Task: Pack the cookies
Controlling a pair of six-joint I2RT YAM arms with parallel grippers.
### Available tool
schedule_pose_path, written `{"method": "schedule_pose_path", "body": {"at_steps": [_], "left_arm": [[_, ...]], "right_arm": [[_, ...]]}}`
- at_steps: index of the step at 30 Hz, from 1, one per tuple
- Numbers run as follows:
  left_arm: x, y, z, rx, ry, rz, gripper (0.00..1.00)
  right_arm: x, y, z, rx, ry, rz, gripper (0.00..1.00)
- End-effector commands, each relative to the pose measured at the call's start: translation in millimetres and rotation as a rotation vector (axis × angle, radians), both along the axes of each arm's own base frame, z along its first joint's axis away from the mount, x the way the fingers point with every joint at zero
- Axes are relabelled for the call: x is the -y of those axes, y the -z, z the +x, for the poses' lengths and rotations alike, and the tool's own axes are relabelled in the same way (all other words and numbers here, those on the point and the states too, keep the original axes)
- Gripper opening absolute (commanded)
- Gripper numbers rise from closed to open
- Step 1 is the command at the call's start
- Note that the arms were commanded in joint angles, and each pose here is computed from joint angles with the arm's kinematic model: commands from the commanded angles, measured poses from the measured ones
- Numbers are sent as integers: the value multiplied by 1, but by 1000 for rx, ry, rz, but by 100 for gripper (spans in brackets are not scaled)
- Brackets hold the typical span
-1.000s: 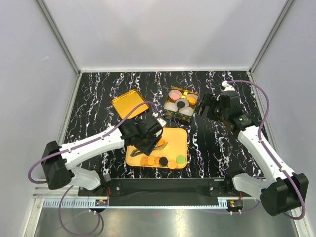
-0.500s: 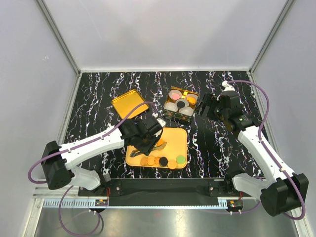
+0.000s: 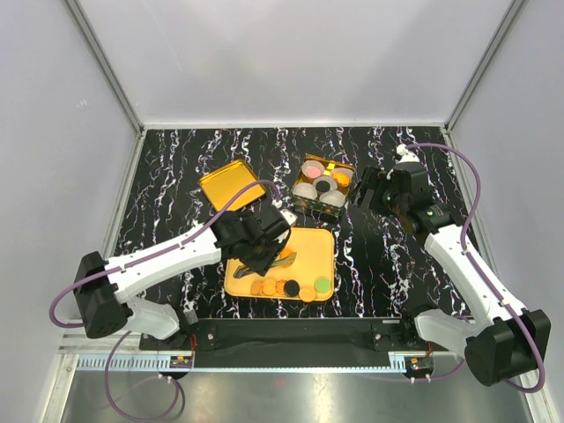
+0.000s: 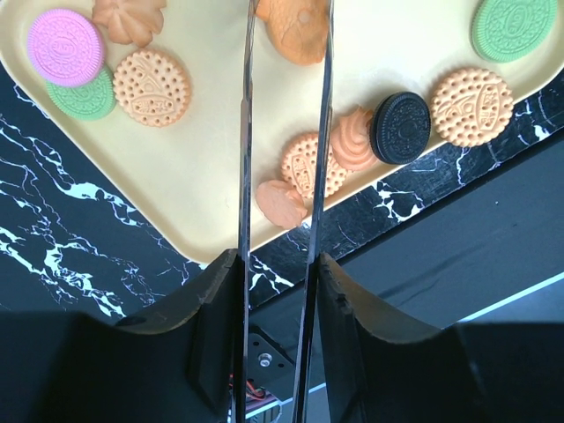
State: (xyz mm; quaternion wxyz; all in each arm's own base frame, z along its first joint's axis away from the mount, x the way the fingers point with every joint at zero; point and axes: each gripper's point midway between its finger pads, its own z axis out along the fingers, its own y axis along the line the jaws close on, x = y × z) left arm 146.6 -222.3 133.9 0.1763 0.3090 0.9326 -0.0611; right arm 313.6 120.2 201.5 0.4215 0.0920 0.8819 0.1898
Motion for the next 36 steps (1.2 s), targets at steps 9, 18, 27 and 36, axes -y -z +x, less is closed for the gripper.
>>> {"method": "schedule_pose_path", "body": {"at_steps": [9,18,27,36], "left_arm": [[13,-41,16,107,4,-95,39],[30,-69,39,160,1,-151,39],[61,-108,108,263,-43,-222,40],[85,-96,178,294,-114,-205,40]], "right_arm": [[-2,-16,4,49,-4,7,100],[-3,-16,4,46,-5,9,100],[-4,-15,4,47,-8,17,100],[-4,-15,2,48,-17,14,100]]}}
